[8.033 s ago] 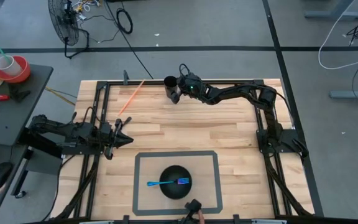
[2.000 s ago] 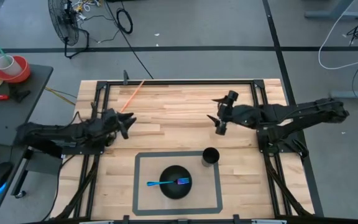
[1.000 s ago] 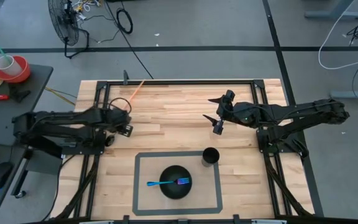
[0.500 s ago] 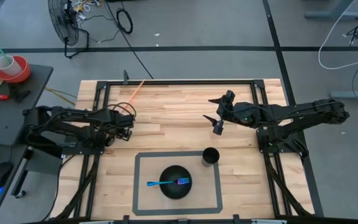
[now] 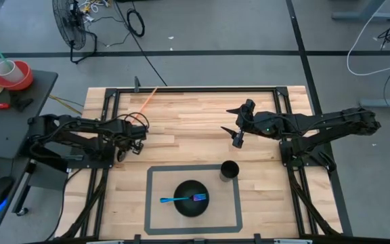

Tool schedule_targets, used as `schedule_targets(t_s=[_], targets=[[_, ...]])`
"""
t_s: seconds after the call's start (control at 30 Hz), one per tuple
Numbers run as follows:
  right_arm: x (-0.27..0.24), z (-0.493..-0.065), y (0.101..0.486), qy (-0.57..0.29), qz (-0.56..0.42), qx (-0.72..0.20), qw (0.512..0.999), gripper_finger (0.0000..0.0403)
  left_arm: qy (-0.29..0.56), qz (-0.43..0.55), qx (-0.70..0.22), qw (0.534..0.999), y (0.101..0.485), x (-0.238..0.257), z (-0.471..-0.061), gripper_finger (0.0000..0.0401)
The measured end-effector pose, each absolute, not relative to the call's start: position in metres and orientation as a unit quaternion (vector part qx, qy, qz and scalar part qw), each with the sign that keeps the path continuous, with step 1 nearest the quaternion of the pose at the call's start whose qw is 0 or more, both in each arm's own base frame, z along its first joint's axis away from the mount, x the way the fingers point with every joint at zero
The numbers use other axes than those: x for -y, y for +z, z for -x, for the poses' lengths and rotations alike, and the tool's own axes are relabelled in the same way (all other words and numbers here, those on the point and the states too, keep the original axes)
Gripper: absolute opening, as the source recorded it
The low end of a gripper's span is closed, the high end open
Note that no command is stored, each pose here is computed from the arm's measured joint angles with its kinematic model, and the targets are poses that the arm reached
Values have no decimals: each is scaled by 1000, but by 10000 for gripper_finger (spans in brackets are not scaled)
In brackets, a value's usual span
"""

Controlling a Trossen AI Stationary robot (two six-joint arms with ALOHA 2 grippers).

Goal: Pick & Place Utensil
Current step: Put the black spoon into the black bowl on the transparent mat

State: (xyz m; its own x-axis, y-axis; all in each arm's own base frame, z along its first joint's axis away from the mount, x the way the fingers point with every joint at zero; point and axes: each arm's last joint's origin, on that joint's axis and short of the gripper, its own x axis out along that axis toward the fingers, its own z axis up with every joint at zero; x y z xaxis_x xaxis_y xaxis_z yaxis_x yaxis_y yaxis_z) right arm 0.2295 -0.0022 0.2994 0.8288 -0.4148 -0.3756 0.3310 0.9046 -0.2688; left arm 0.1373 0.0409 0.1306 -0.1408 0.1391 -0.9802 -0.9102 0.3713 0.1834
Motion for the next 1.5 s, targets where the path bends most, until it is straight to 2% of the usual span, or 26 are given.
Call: schedule_targets(t_s=[0.23, 0.4, 0.57, 0.8, 1.03, 1.1, 1.2, 1.33, 1.43, 1.5], targets=[[2, -229, 299, -196, 97, -217, 951, 327, 456, 290, -601, 589, 133, -41, -140, 21], [2, -230, 300, -197, 97, -215, 952, 327, 419, 254, -590, 642, 151, -38, -157, 15], [2, -230, 301, -188, 101, -209, 954, 327, 373, 202, -540, 727, 181, -32, -174, 15], [1, -231, 301, -174, 103, -211, 956, 327, 271, 151, -381, 871, 215, -19, -182, 16], [-2, -254, 294, -128, 130, -187, 965, 327, 88, 112, -202, 969, 220, -12, -192, 16], [-4, -268, 290, -101, 150, -162, 970, 327, 49, 111, -158, 980, 221, -12, -196, 17], [-8, -288, 286, -65, 183, -111, 975, 327, -5, 103, -139, 985, 220, -12, -201, 16], [-10, -306, 286, -51, 229, -27, 972, 327, -137, 76, -97, 983, 226, -9, -208, 16], [-11, -312, 293, -56, 233, 40, 970, 327, -204, 60, -59, 975, 231, -5, -210, 16], [-12, -313, 296, -29, 222, 71, 972, 327, -228, 55, -47, 971, 233, -4, -211, 16]])
